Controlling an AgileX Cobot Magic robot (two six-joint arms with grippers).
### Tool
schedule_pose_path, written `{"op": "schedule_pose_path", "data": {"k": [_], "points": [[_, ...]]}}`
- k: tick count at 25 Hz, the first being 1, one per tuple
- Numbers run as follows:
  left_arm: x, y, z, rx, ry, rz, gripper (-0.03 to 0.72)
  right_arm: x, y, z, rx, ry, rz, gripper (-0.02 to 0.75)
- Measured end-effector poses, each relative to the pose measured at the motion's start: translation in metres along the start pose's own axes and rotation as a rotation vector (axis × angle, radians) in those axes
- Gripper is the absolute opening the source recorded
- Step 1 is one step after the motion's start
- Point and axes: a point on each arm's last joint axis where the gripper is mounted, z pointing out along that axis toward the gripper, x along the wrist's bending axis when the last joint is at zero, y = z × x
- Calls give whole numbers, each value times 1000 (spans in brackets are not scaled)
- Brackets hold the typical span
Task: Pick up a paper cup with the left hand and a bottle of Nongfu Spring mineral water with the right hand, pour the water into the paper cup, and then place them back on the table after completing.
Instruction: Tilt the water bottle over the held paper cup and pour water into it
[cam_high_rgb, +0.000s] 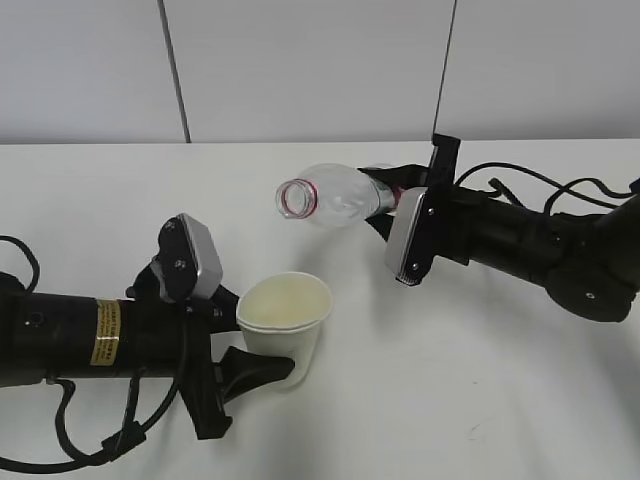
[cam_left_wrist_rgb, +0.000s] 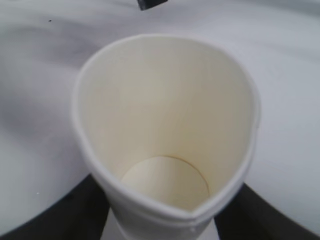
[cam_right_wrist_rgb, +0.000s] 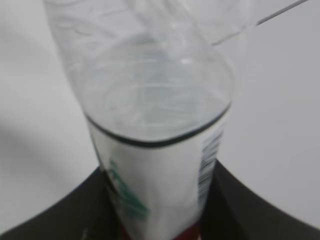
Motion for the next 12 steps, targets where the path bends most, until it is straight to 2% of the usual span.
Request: {"op": "schedule_pose_path", "data": {"k": [4,12], "points": [[4,1,0,-11,45,-43,393,0,0,0,4,-4,-49,302],[4,1,0,-12,48,-46,393,-3,-2,0,26,-36,-124,300]]}}
